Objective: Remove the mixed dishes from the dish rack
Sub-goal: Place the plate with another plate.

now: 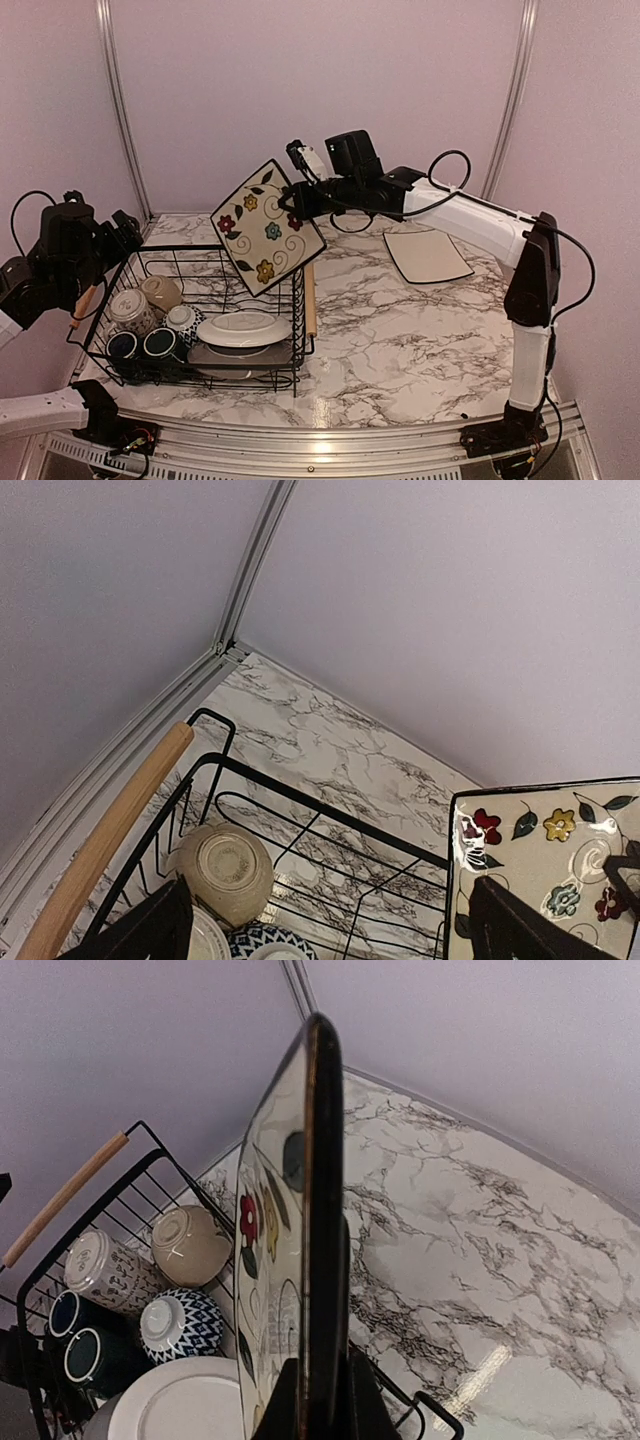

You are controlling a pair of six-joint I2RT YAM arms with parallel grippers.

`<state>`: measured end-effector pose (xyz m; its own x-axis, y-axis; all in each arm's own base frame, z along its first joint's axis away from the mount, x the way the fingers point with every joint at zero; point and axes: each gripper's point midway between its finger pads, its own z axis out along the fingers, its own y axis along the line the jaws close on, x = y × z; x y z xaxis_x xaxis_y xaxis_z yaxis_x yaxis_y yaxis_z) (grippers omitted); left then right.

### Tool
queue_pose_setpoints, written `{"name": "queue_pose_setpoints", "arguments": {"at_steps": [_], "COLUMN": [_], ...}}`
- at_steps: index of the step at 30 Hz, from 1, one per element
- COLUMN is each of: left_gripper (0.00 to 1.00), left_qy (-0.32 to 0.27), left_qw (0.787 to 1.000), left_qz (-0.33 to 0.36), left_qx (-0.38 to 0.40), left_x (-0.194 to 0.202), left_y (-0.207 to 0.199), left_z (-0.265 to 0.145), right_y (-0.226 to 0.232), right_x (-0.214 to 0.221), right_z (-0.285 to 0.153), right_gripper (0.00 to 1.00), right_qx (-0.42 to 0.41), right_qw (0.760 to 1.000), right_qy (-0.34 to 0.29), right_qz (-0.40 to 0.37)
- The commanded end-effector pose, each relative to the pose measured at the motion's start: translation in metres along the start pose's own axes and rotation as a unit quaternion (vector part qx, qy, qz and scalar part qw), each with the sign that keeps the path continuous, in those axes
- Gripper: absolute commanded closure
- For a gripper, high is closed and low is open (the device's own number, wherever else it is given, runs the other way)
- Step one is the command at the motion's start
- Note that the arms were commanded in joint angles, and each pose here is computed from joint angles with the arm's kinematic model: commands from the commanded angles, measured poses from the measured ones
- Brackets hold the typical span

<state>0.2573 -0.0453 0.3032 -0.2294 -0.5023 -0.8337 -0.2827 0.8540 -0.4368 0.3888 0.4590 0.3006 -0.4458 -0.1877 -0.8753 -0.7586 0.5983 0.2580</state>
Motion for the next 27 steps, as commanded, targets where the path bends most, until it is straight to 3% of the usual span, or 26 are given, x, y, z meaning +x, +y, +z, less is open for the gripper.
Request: {"name": "queue_pose_setpoints", "arguments": {"at_steps": [1, 11, 19, 24, 27], "left_gripper": [0.01, 0.01, 0.01, 0.01, 0.01], "left_qy": [-0.001, 0.003, 0.005, 0.009, 0.013], "left_qw": [1.0, 1.0, 1.0, 1.0, 1.0], "left_qz": [0.004, 0.002, -0.001, -0.002, -0.001], "left_qx": [0.009, 0.013, 0.017, 0.022, 0.027], "left_x": [-0.002, 0.002, 0.003, 0.005, 0.007], "left_y": [-0.005, -0.006, -0.007, -0.009, -0.011], "left_z": [0.0, 0.001, 0.001, 0.002, 0.002], "right_y": [0.036, -0.006, -0.093, -0.16, -0.2], "right_x": [-0.105, -0.135, -0.131, -0.096, -0.061], "right_z": [-0.068, -0.114, -0.181, -0.234, -0.26], "right_gripper": [1.0, 1.0, 1.0, 1.0, 1.0], "right_qx": [-0.148, -0.244, -0.192, -0.095, -0.012], "right_qw": [0.97, 0.906, 0.837, 0.76, 0.7], "right_qy": [-0.165, -0.254, -0.38, -0.495, -0.556], "right_qz": [0.1, 0.235, 0.343, 0.409, 0.448]}}
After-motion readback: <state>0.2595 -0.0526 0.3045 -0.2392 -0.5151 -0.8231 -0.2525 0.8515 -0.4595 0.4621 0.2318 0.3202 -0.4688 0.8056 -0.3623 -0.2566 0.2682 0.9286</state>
